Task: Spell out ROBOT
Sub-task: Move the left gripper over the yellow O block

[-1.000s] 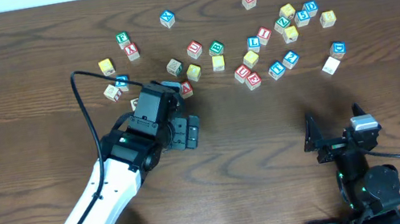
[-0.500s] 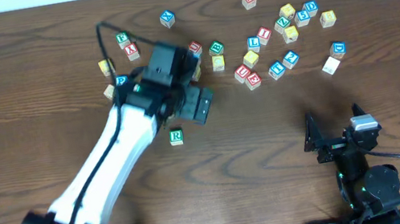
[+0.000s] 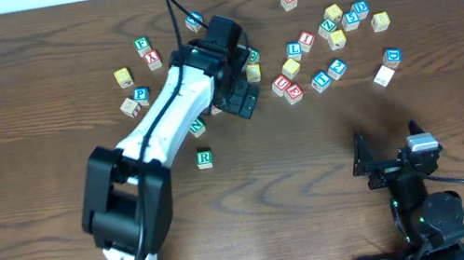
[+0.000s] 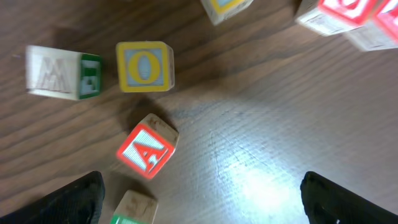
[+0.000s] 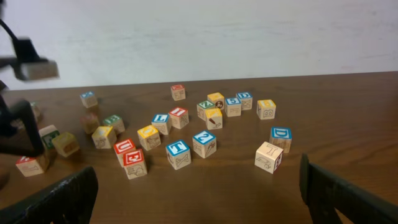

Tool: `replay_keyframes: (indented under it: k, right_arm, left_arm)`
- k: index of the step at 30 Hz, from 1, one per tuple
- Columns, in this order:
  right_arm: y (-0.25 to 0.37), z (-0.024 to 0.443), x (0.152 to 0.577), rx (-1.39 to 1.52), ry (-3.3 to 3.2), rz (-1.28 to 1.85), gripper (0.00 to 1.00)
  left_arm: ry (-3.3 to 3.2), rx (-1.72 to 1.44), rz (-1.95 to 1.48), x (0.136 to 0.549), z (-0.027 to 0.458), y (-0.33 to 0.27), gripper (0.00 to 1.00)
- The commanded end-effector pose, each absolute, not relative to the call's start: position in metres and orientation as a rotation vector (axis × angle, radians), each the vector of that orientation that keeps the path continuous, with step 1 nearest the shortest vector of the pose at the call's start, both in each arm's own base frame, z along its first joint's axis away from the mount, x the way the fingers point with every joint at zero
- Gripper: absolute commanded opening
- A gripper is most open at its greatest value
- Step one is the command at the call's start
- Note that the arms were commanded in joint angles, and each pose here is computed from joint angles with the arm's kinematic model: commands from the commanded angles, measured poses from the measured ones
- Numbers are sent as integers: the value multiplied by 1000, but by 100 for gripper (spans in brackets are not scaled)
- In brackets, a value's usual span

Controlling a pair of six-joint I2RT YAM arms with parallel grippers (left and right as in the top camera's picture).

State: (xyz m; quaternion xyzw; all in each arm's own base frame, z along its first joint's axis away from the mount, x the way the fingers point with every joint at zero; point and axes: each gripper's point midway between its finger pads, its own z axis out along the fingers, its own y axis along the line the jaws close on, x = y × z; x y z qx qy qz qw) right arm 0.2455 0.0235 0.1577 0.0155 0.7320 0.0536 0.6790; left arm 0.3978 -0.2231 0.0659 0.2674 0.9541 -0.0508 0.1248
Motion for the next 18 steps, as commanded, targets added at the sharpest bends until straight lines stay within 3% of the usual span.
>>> replay_keyframes:
  k: [1, 18]
  right_arm:
    - [23, 156, 246, 26, 1650, 108, 99]
    - [23, 156, 246, 26, 1650, 107, 99]
  left_arm:
    - [2747, 807, -148, 411, 66, -230, 99]
    - [2620, 780, -174, 446, 63, -244, 100]
